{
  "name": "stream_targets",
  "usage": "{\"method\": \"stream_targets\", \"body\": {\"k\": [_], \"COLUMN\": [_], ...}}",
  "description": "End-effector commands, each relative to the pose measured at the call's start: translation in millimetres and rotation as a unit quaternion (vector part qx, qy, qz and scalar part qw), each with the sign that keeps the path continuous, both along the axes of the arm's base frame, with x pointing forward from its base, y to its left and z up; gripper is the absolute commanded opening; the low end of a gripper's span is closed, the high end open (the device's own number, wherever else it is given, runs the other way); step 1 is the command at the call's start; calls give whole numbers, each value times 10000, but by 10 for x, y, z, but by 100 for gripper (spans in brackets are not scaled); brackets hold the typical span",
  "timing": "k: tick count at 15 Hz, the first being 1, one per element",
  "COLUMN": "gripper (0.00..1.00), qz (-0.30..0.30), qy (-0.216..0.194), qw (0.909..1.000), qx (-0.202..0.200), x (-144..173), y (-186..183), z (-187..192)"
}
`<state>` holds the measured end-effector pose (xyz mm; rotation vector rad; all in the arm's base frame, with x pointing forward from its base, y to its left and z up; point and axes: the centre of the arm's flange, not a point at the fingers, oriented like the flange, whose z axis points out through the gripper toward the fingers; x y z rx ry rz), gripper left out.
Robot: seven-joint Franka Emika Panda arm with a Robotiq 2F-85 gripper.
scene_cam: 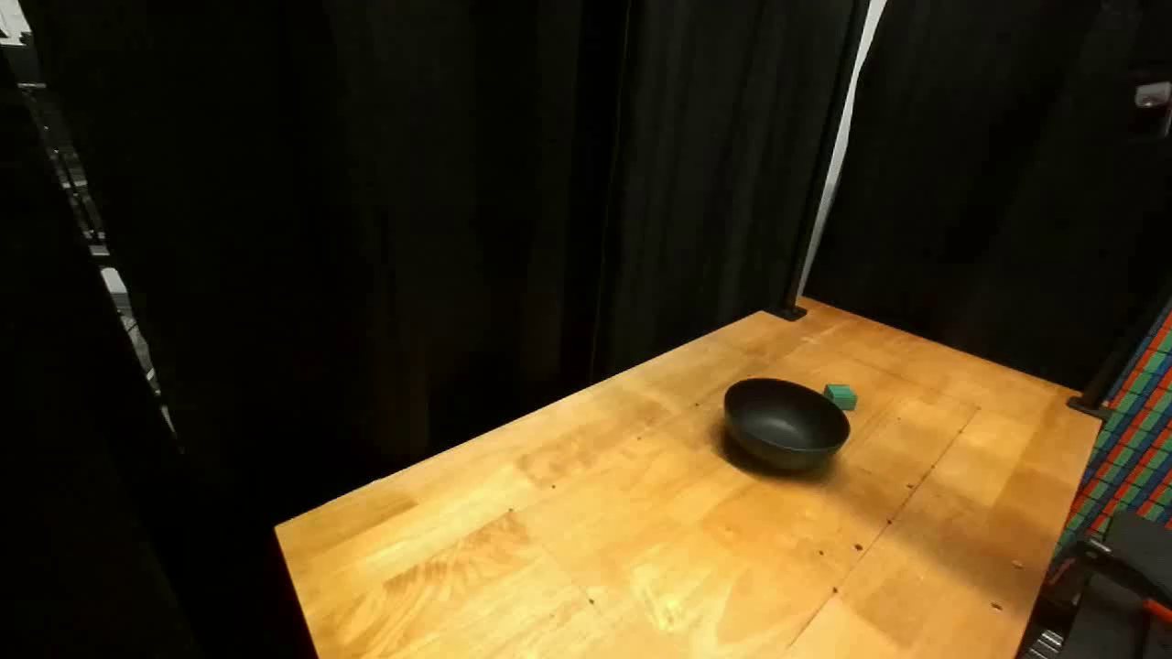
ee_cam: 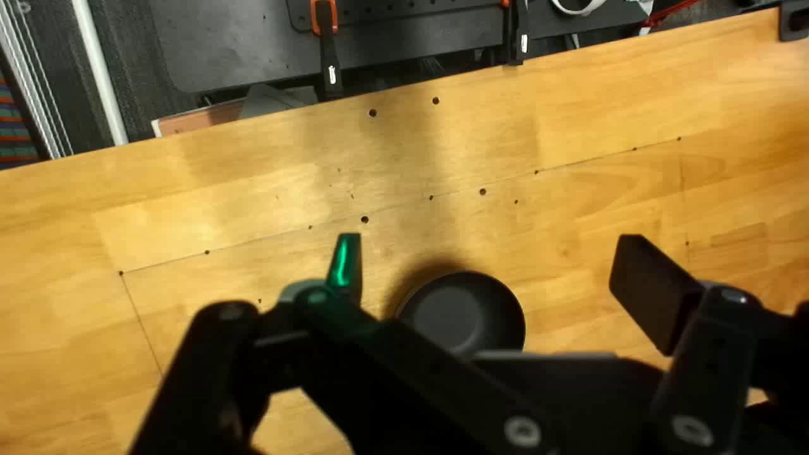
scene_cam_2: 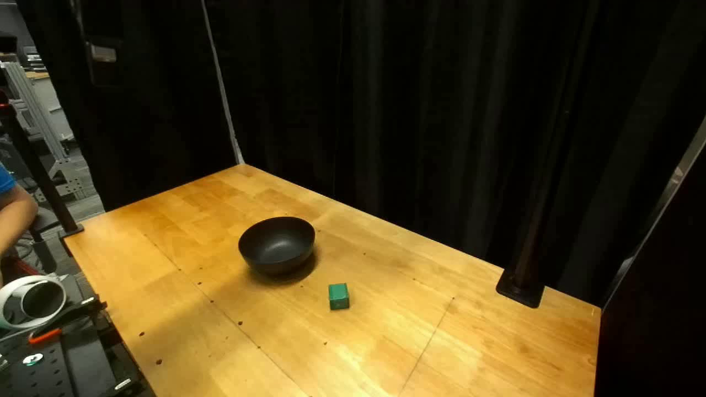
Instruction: Put the green cube in the black bowl
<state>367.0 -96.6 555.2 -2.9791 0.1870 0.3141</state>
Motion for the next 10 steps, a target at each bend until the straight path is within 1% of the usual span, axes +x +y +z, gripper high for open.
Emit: {"method": "stream_targets", "body": {"k": [1, 4, 5, 7, 8, 9, 10], "gripper": [100, 100, 100, 100, 100, 100, 100], "qz": [-1, -4, -131, -487, -713, -849, -1037], "qy": [-16, -64, -146, -339, -518, -607, -719], "qw": [10000, 10000, 9997, 9976, 9951, 9934, 9901], "qx": [-3, -11, -160, -344, -439, -485, -613], "x": [2, -1, 119, 502, 698, 843, 991], "y": [-2, -5, 7, -15, -44, -78, -120], "z": [14, 56, -88, -511, -728, -902, -1101]}}
